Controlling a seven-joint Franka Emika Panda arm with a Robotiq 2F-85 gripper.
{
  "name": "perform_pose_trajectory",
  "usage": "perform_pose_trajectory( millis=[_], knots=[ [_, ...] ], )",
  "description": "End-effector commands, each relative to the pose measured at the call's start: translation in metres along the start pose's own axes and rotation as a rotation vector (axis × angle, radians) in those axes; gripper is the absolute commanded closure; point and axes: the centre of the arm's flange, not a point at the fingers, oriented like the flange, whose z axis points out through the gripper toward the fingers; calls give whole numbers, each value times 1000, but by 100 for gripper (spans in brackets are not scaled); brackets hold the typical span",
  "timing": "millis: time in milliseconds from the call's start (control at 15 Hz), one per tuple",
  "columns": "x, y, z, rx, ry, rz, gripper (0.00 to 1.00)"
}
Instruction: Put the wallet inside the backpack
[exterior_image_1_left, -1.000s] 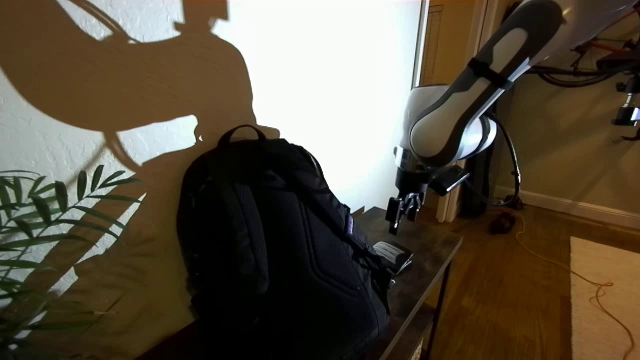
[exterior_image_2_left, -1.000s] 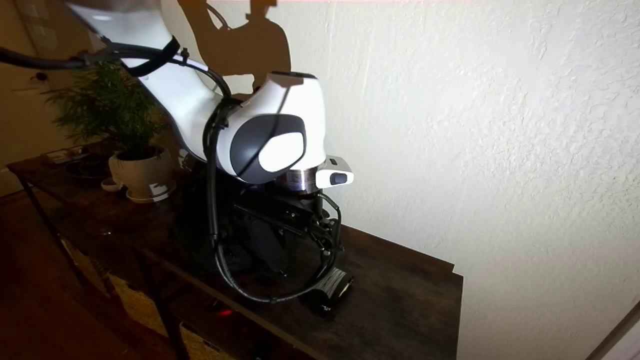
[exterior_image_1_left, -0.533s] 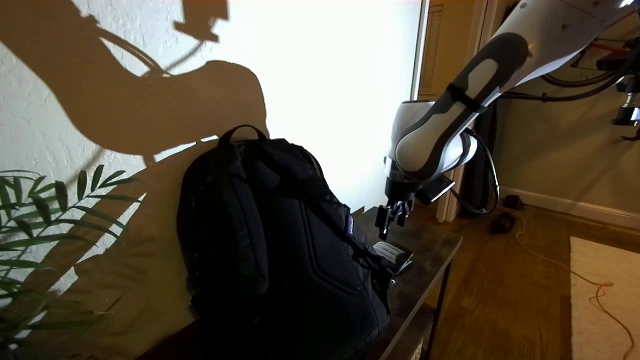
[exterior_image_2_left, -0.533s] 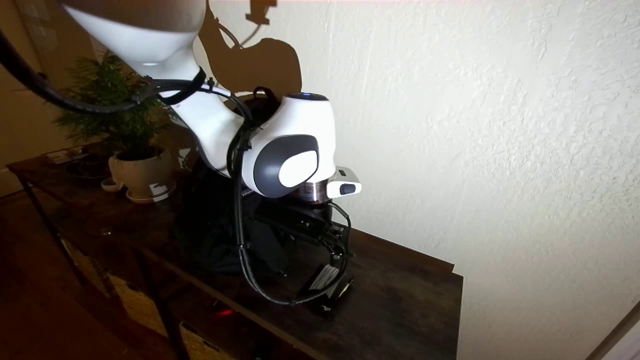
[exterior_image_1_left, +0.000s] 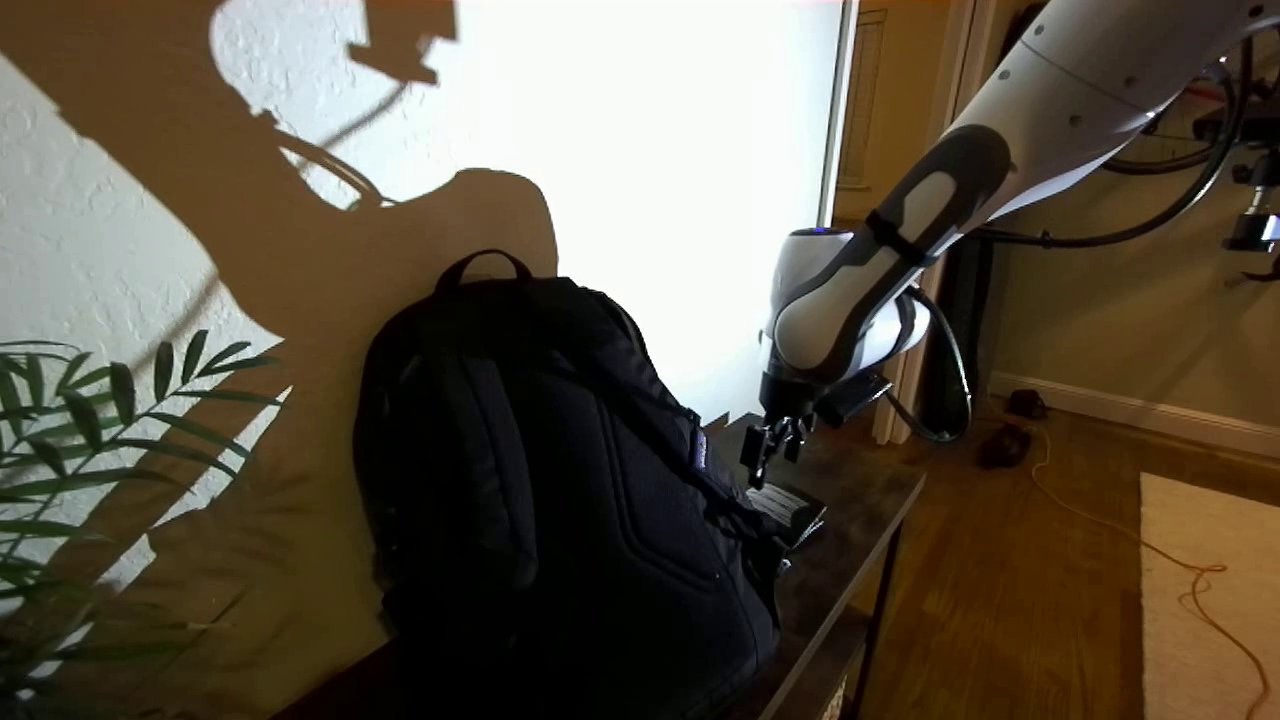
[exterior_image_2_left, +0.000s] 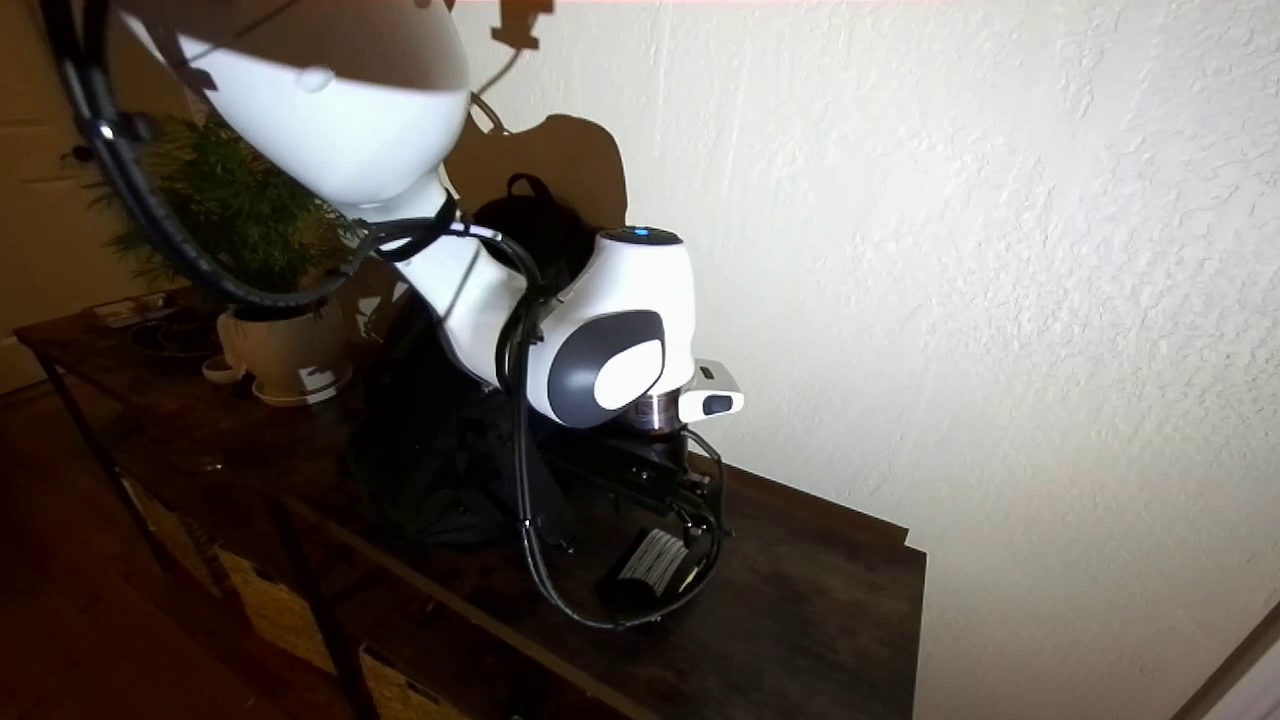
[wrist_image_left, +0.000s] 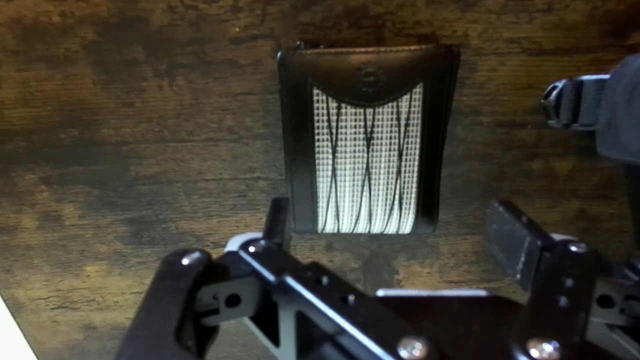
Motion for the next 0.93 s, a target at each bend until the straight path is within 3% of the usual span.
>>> perform_pose_trajectory(
  millis=[0,867],
  knots=[
    [10,7,20,-14,-20,6,0],
    [4,2,34,-28,-43,-26,0]
  ],
)
